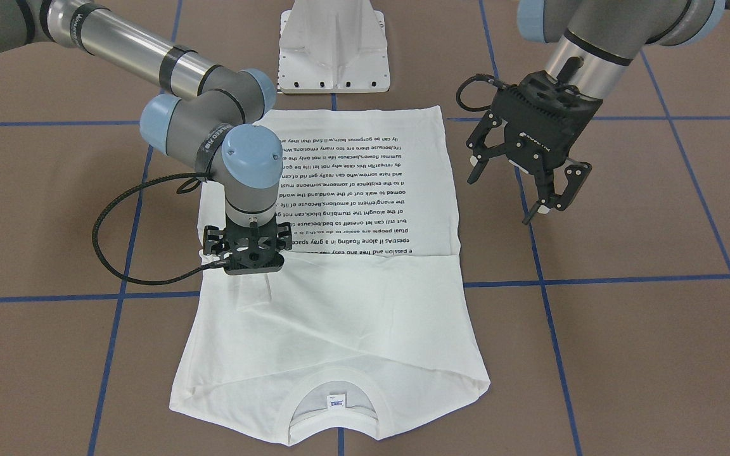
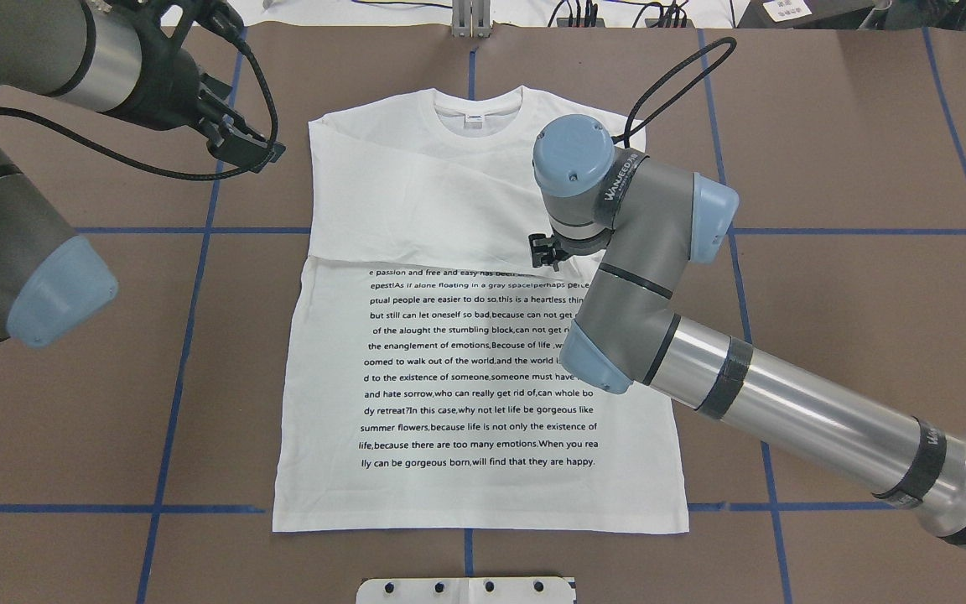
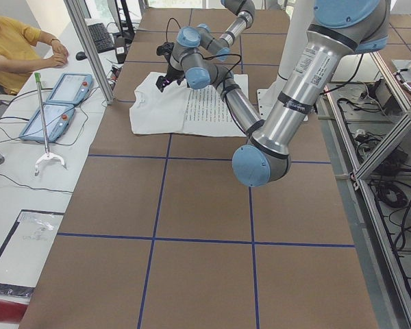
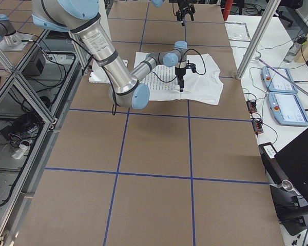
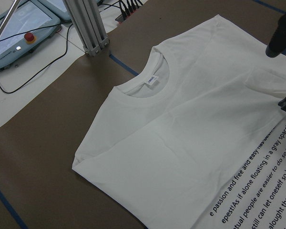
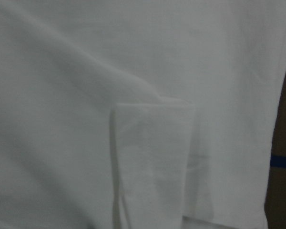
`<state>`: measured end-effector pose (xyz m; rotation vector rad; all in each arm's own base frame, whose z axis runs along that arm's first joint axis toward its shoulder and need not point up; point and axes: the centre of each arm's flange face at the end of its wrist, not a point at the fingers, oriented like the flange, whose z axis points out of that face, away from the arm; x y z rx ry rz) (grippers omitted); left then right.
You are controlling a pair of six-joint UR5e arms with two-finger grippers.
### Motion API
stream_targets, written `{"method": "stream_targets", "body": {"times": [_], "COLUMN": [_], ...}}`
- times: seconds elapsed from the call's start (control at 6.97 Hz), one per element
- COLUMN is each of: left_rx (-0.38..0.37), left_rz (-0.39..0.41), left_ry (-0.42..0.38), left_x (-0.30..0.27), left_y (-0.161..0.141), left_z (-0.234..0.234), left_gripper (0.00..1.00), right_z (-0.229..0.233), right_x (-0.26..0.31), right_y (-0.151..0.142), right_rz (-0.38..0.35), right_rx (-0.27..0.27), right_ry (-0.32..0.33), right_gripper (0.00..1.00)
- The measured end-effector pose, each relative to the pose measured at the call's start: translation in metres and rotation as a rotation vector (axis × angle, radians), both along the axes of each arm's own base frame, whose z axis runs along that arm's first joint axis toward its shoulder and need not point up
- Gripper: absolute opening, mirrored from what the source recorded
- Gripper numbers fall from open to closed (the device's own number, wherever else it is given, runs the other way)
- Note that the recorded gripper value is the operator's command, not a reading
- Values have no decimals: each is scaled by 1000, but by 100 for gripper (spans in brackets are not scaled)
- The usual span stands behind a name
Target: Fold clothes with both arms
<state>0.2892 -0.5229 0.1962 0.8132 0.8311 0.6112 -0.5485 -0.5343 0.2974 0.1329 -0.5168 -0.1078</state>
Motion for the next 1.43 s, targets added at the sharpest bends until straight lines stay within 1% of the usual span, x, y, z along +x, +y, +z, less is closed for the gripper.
{"method": "stream_targets", "body": {"times": [0.29, 0.57, 0.72, 0.86, 1.0, 1.15, 1.29, 1.43], "left_rx": [0, -2, -9, -15, -40, -109, -191, -257], "left_rz": [0, -1, -3, -4, -11, -42, -83, -111], "left_ry": [0, 4, 7, 8, 11, 34, 74, 111], "left_x": [0, 0, 0, 0, -1, -5, -12, -21], "left_y": [0, 2, 3, 3, 5, 11, 23, 41], "left_z": [1, 6, 9, 11, 16, 23, 27, 30], "left_gripper": [100, 100, 100, 100, 100, 100, 100, 100], "right_z": [14, 36, 55, 65, 54, 29, 4, -15], "right_x": [15, 50, 78, 110, 136, 163, 192, 220], "right_y": [-11, -28, -28, -25, -20, -10, 12, 43], "right_rz": [-31, -56, -66, -71, -72, -63, -31, 30], "right_rx": [19, 24, 27, 38, 50, 48, 33, 12], "right_ry": [57, 108, 121, 108, 57, -36, -136, -215], "right_gripper": [98, 99, 99, 99, 100, 100, 100, 100]}}
